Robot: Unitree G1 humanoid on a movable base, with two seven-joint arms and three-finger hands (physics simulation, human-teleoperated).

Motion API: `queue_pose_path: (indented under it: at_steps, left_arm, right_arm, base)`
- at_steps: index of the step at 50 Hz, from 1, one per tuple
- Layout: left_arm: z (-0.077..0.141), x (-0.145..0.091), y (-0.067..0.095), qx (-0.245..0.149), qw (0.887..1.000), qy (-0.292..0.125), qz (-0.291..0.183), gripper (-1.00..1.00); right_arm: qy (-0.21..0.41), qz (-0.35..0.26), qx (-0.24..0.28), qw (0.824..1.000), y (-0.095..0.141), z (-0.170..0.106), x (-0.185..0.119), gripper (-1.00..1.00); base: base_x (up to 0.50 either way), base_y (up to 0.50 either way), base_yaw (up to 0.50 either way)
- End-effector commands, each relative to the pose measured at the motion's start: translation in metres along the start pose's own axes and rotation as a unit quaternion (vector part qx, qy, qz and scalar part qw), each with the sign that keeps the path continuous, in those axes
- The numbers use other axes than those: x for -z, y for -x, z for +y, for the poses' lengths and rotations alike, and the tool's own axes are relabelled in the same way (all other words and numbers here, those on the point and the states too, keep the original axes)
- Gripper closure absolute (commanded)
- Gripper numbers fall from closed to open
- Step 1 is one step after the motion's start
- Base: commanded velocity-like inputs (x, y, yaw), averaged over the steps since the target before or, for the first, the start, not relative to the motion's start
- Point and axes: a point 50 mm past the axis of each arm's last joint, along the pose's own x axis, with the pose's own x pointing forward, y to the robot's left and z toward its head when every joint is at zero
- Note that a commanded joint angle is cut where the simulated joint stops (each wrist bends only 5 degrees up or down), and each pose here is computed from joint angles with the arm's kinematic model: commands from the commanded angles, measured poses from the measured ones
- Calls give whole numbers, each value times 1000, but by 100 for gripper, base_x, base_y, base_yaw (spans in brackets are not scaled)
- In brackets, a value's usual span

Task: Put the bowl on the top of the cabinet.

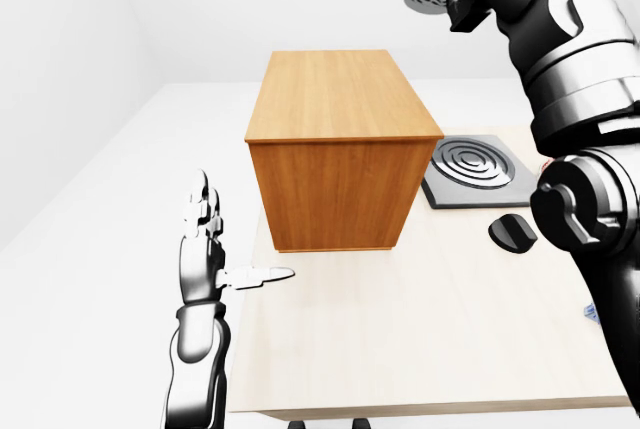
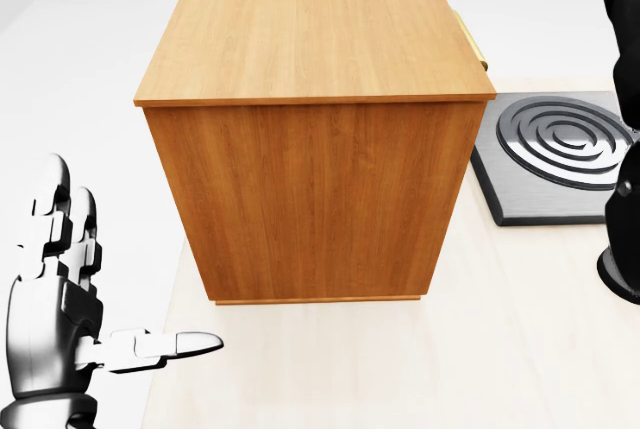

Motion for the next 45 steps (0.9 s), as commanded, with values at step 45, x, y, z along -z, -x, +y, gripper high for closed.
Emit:
queue_pose_path:
  at_steps: [45]
  left_arm:
    - [1, 2, 1, 6, 1000, 2, 5, -100]
  right_arm:
    - [52, -113, -66, 990, -1, 68, -98, 100]
  base:
    - [0, 0, 0]
